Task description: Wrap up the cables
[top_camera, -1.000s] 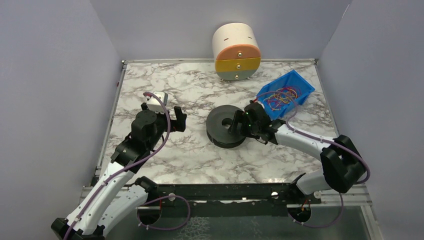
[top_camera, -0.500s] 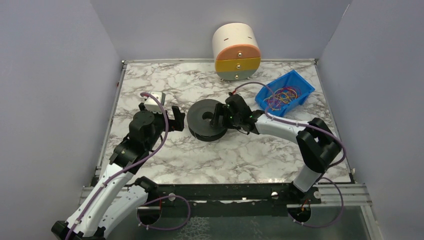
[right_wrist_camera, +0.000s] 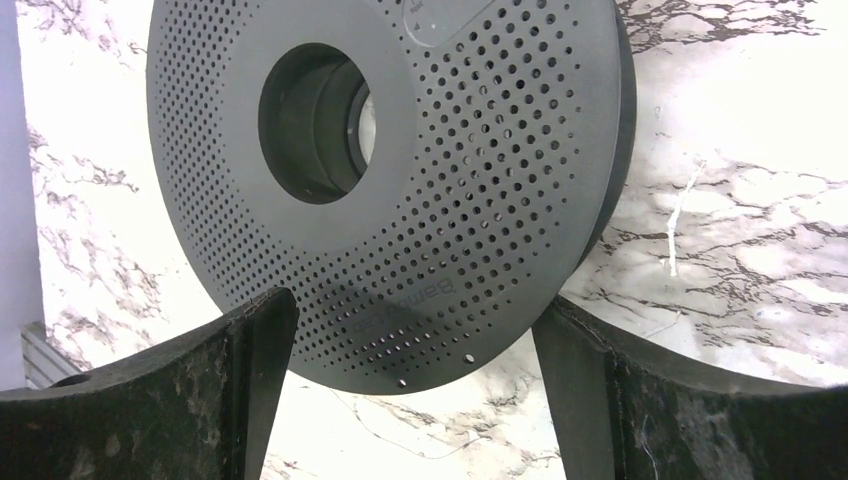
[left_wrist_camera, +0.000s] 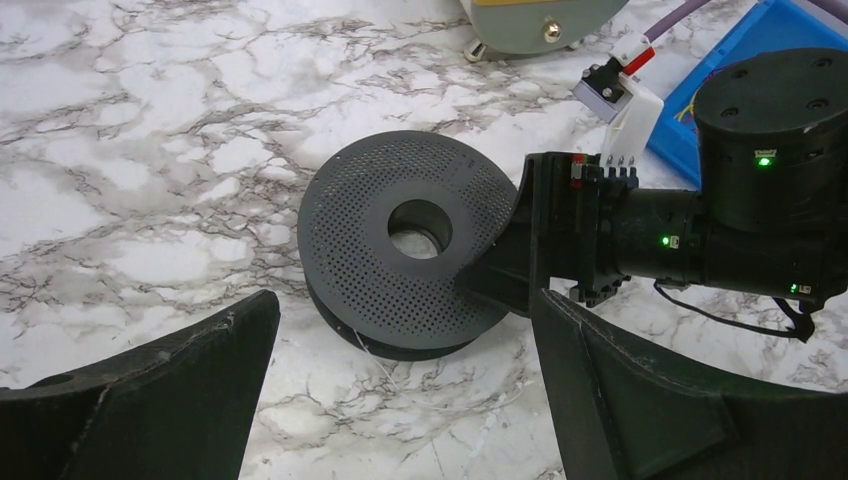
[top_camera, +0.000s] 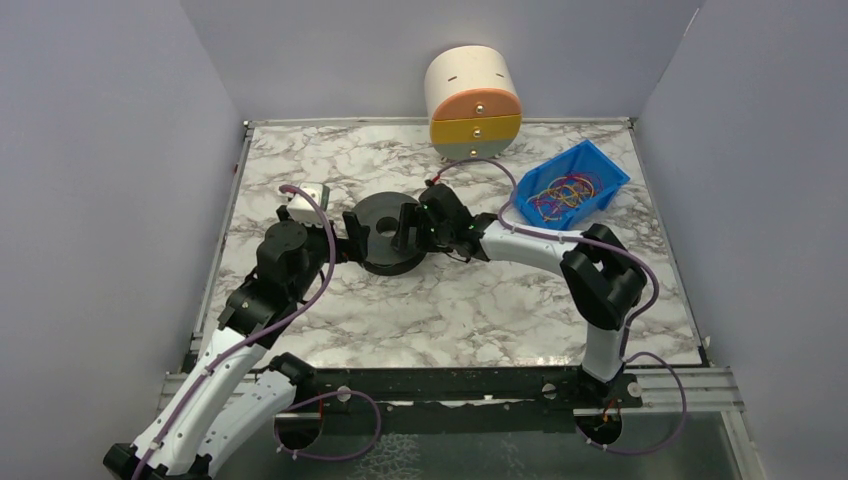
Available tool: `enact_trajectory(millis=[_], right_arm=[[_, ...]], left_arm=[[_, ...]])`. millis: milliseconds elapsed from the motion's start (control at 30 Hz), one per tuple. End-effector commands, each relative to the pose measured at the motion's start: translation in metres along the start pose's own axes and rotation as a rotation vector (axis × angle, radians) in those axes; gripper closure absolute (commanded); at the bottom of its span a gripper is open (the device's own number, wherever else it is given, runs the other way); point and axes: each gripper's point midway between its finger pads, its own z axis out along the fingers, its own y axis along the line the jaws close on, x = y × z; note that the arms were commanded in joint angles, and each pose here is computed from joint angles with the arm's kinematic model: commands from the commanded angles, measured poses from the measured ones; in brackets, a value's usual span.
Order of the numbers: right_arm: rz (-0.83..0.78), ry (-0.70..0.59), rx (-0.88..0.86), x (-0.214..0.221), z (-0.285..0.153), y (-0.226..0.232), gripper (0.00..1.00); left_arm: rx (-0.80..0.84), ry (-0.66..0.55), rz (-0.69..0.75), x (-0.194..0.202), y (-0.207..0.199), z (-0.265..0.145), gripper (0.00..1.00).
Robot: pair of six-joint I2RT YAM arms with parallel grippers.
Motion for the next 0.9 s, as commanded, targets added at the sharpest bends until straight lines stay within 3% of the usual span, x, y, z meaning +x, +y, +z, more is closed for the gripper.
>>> enact_trajectory(millis=[0, 300, 667, 867], right_arm=[[-0.015, -0.055, 0.082, -0.017, -0.012, -0.006, 0.08], [-0.051, -0.188, 0.244, -0.055, -0.074, -0.042, 0.06], [0.043, -0.436, 0.556, -0.128, -0.177, -0.157, 0.07], [0.103, -0.519, 0.757, -0.140, -0.220, -0.212, 0.10]], left_arm=[[0.018, -0.034, -0.012, -0.007, -0.002, -0.002, 0.01], [0.026, -0.041, -0.015, -0.008, -0.003, -0.004, 0.01], [0.037, -0.048, -0.021, -0.009, -0.004, -0.005, 0.01], [0.046, -0.053, -0.023, -0.010, -0.006, -0.006, 0.01]])
